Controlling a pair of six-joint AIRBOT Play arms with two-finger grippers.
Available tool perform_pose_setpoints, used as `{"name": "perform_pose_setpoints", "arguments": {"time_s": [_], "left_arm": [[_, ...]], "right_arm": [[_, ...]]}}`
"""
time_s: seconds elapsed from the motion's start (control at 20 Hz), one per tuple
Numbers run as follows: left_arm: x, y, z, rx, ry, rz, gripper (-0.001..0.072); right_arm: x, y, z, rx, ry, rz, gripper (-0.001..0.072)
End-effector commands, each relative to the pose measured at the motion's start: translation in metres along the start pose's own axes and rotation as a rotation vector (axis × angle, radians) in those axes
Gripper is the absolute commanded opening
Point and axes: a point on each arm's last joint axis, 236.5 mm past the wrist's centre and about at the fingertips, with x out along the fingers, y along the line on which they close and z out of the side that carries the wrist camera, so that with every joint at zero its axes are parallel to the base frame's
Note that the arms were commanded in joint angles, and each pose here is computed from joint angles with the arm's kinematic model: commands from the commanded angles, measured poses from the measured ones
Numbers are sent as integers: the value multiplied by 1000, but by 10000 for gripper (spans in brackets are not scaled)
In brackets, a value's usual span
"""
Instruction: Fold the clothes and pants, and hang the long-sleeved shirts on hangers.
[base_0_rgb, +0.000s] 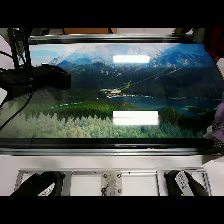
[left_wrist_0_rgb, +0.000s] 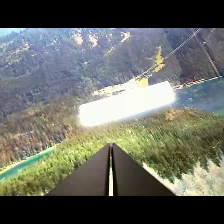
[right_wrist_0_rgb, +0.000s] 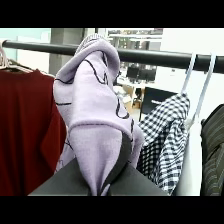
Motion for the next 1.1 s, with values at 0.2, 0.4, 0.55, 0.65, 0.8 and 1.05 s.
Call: {"name": "perform_pose_setpoints", "arguments": {"time_s": [0.2,0.4,0.55,0.65,0.8,1.05], "left_arm": [[0,0,0,0,1,1,16],[0,1,0,0,2,2,16],[0,1,-1,0,3,2,16],[0,0,0,0,2,1,16],[0,0,-1,-1,4,0,16],[0,-16,-9,-32,38,-65,16]], "right_arm": [[-6,-1,4,-3,4,-3,20],[-1,-10,-7,-46,35,-30,20],[6,-33,-28,-61,92,-88,20],[13,-47,-40,-68,114,-121,19],[48,-72,-66,-16,104,-172,20],[87,-81,-71,22,46,-179,20]]}}
